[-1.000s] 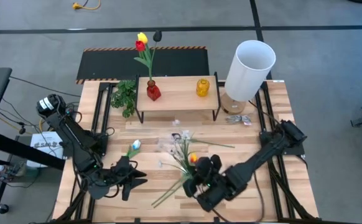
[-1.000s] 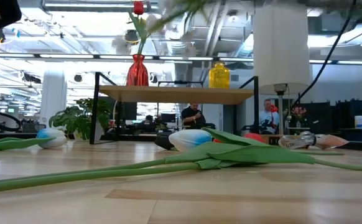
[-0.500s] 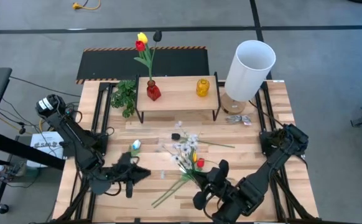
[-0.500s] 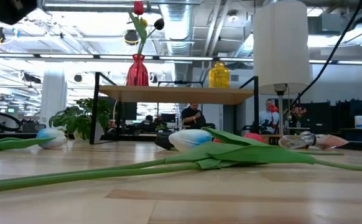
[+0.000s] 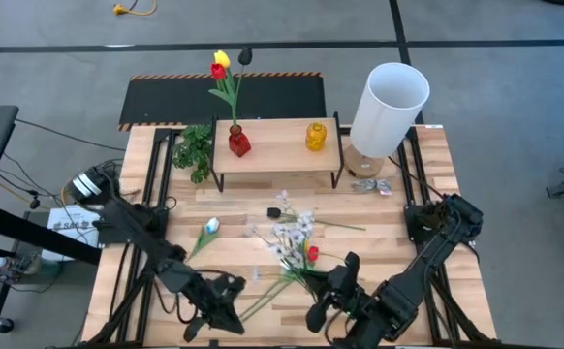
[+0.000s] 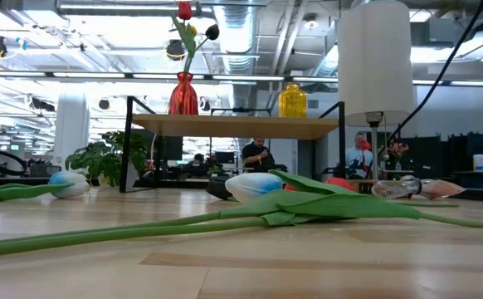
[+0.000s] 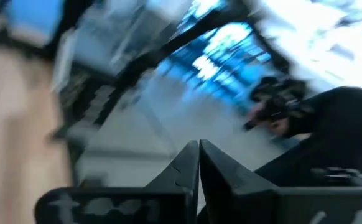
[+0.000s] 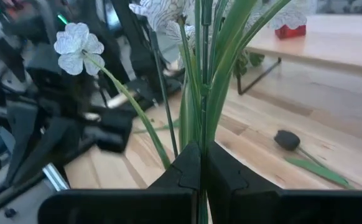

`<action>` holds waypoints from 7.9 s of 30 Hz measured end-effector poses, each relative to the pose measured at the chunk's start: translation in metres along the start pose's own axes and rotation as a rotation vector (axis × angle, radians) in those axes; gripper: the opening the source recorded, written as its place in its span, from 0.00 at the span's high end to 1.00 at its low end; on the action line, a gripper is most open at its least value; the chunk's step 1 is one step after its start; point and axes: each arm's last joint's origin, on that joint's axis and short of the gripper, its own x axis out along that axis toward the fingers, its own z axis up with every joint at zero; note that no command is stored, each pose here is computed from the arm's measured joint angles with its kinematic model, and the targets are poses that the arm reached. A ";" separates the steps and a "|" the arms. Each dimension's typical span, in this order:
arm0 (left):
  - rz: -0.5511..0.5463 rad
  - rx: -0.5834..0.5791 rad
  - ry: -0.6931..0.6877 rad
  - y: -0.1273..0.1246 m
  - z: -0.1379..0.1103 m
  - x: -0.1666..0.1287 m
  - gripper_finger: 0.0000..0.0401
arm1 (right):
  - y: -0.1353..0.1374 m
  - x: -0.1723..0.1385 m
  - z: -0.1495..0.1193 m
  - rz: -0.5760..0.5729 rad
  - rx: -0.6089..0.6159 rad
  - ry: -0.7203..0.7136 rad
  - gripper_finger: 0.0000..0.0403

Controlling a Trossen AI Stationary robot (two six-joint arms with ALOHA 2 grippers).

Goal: Pick and place flowers into a vace then onto a shelf
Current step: Put the white flowers into the red vase on the shelf

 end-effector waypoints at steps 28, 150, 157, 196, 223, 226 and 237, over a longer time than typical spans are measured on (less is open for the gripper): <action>1.180 0.453 -0.607 0.004 0.041 0.061 1.00 | -0.008 -0.012 0.031 -0.041 -0.040 -0.191 1.00; 0.741 0.234 -0.710 0.072 0.081 0.073 1.00 | -0.008 0.009 0.039 -0.044 -0.030 -0.119 0.70; 0.774 0.231 -0.724 0.073 0.081 0.072 1.00 | -0.007 -0.012 0.035 0.004 -0.054 -0.097 0.57; 0.406 0.215 -0.208 0.092 0.116 0.056 1.00 | -0.017 -0.071 0.013 0.122 0.023 0.051 0.73; -0.014 0.153 -0.121 0.102 0.140 0.046 1.00 | -0.019 -0.074 0.014 0.108 -0.005 -0.040 0.74; 0.140 0.175 -0.168 0.106 0.138 0.046 1.00 | -0.019 -0.071 0.015 0.100 0.005 -0.044 0.74; 0.803 0.180 -0.426 0.103 0.122 0.047 1.00 | -0.026 -0.040 0.029 -0.009 0.043 -0.142 0.75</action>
